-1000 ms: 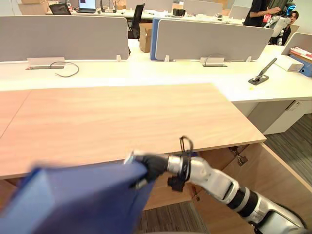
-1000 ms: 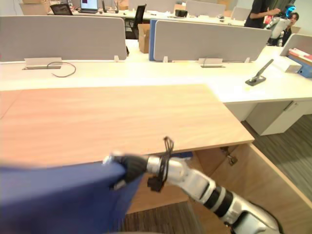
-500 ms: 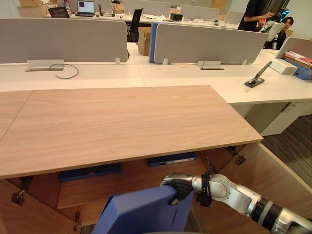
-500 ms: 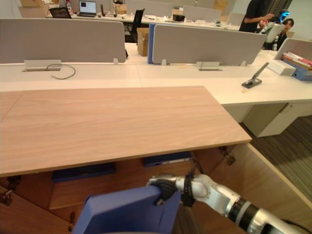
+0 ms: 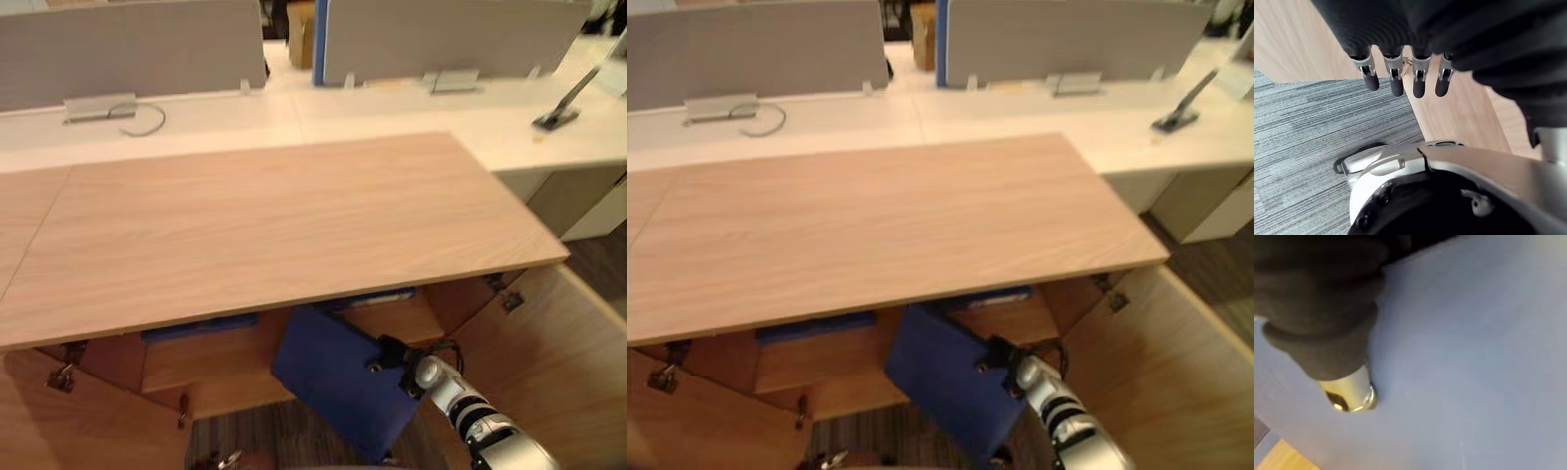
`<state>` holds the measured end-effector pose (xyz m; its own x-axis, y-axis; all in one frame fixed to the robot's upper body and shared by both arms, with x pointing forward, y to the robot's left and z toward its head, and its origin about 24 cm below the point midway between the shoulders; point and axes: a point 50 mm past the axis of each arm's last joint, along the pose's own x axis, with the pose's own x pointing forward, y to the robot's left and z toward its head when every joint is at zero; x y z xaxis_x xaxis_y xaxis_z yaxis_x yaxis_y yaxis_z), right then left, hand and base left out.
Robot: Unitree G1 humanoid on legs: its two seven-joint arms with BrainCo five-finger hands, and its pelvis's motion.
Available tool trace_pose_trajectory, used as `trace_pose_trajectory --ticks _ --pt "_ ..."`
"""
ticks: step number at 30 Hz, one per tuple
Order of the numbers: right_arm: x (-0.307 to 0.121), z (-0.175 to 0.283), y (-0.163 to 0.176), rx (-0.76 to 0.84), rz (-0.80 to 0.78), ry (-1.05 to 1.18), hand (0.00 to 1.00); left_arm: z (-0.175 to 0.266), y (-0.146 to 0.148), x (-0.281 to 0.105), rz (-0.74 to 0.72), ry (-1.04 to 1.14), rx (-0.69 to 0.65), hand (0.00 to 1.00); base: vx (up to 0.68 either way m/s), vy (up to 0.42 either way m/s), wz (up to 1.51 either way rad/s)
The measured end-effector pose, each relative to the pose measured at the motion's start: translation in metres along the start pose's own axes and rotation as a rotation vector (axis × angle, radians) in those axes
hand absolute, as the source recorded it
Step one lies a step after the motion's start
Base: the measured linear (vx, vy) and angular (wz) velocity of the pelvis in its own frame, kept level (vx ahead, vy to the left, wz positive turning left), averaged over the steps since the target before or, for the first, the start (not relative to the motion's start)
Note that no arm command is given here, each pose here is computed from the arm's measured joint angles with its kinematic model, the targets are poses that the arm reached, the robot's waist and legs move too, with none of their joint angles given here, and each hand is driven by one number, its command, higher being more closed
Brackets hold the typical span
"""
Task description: Walk over to the cabinet, pick up the folder, carry it to the office cabinet, place the folder inside the office cabinet, then close the office cabinet door
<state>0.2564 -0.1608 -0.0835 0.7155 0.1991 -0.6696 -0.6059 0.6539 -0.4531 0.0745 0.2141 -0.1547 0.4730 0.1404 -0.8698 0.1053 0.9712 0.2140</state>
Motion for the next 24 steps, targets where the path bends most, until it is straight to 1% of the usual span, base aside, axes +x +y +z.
trace_pose_trajectory --ticks 2,4,5,6,7,8,9,10,12,14,15,18,19,21,24 --pt "0.006 0.027 0.012 0.060 -0.004 -0.069 1.00 0.016 0.001 0.003 0.017 -0.057 -0.021 0.00 -0.07 0.078 -0.02" --pt "0.006 0.056 0.009 0.116 -0.029 -0.176 1.00 0.031 0.002 0.004 0.036 -0.106 -0.026 0.00 -0.16 0.050 0.24" --pt "0.002 0.078 0.000 0.203 -0.086 -0.272 1.00 0.037 0.003 0.004 0.050 -0.131 -0.036 0.00 -0.20 0.051 0.33" --pt "0.000 0.089 -0.007 0.257 -0.119 -0.321 1.00 0.040 0.004 0.004 0.056 -0.142 -0.039 0.00 -0.21 0.047 0.23" --pt "-0.006 0.109 -0.022 0.379 -0.161 -0.416 1.00 0.043 0.004 0.004 0.066 -0.155 -0.044 0.00 -0.20 0.037 0.05" --pt "-0.012 0.126 -0.033 0.511 -0.179 -0.505 1.00 0.043 0.004 0.004 0.068 -0.149 -0.048 0.00 -0.19 0.035 -0.03" --pt "-0.015 0.133 -0.038 0.578 -0.187 -0.552 1.00 0.042 0.004 0.004 0.069 -0.147 -0.049 0.00 -0.18 0.040 -0.09" --pt "-0.024 0.146 -0.046 0.683 -0.190 -0.642 1.00 0.044 0.004 0.004 0.070 -0.151 -0.049 0.00 -0.13 0.033 -0.07" --pt "-0.034 0.158 -0.052 0.850 -0.134 -0.758 1.00 0.046 0.005 0.004 0.074 -0.159 -0.063 0.00 -0.11 0.036 -0.04" --pt "-0.040 0.165 -0.055 0.953 -0.080 -0.822 1.00 0.049 0.006 0.004 0.077 -0.172 -0.073 0.00 -0.08 0.046 0.04" --pt "-0.041 0.166 -0.055 0.998 -0.052 -0.840 1.00 0.051 0.007 0.004 0.078 -0.180 -0.078 0.00 -0.06 0.062 0.08" --pt "-0.041 0.169 -0.051 1.197 0.057 -0.879 1.00 0.053 0.007 0.002 0.072 -0.204 -0.090 0.00 -0.01 0.054 0.10" --pt "-0.042 0.171 -0.051 1.233 0.073 -0.888 1.00 0.053 0.007 0.003 0.071 -0.202 -0.090 0.00 0.01 0.052 0.13" --pt "-0.049 0.183 -0.051 1.371 0.148 -0.958 1.00 0.058 0.008 0.002 0.069 -0.218 -0.082 0.00 0.02 0.037 0.12" --pt "-0.059 0.199 -0.057 1.492 0.202 -1.038 1.00 0.061 0.008 0.003 0.063 -0.226 -0.095 0.00 0.02 0.033 0.06"
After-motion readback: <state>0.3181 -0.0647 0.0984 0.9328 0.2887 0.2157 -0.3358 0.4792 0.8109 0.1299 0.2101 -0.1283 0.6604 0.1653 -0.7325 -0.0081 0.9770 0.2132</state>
